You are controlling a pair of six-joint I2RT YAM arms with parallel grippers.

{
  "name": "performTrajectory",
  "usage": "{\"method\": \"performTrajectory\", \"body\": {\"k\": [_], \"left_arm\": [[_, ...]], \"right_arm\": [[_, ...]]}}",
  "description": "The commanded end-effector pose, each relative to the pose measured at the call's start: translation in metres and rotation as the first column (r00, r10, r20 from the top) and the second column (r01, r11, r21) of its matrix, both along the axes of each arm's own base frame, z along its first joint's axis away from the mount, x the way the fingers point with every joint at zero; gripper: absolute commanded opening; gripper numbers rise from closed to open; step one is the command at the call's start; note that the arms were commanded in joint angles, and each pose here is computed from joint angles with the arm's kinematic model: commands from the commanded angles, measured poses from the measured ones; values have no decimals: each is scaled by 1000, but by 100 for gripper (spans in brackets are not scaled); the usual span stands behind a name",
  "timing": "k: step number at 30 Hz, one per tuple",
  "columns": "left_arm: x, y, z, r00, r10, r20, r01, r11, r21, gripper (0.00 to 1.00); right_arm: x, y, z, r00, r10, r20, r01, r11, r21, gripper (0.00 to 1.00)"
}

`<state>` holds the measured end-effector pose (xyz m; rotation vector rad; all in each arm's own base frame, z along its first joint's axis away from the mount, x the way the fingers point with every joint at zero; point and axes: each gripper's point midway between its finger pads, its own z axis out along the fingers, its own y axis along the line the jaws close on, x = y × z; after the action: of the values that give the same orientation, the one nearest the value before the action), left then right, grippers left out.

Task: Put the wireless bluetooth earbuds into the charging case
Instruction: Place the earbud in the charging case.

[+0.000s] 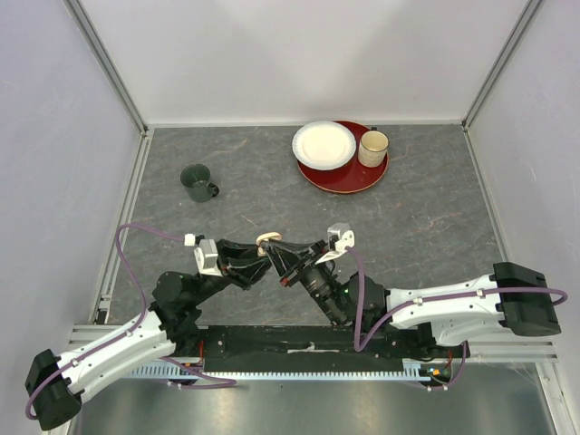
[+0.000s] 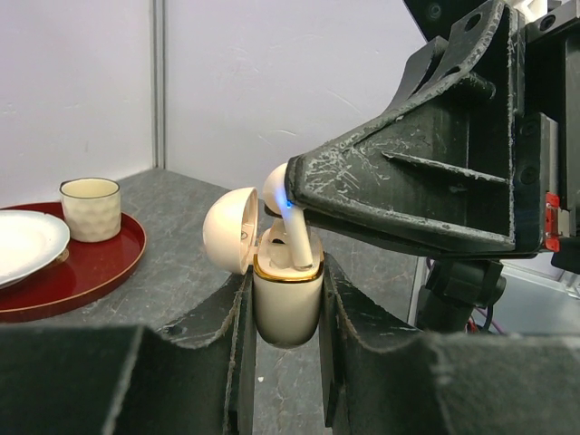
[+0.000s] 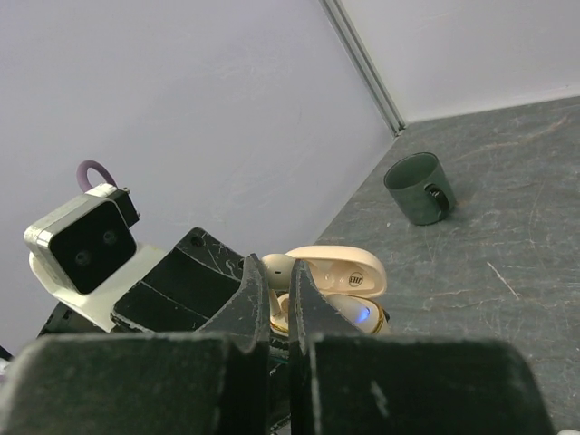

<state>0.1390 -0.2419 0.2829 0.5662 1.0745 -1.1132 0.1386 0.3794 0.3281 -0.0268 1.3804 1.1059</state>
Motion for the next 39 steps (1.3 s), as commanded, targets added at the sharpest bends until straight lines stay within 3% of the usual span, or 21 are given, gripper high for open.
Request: {"method": "performTrajectory", "body": {"k": [1, 16, 39], "left_arm": [[-6, 5, 26, 997, 1, 81, 3, 999, -51, 2], [-4, 7, 28, 997, 17, 73, -12, 998, -64, 2], [13, 18, 34, 991, 124, 58, -118, 988, -103, 2]], "right_arm": [[5, 2, 6, 1000, -18, -25, 19, 999, 38, 0], [8, 2, -8, 999, -25, -25, 24, 999, -22, 0], [-6, 0, -23, 1000, 22, 3, -20, 976, -217, 0]]}}
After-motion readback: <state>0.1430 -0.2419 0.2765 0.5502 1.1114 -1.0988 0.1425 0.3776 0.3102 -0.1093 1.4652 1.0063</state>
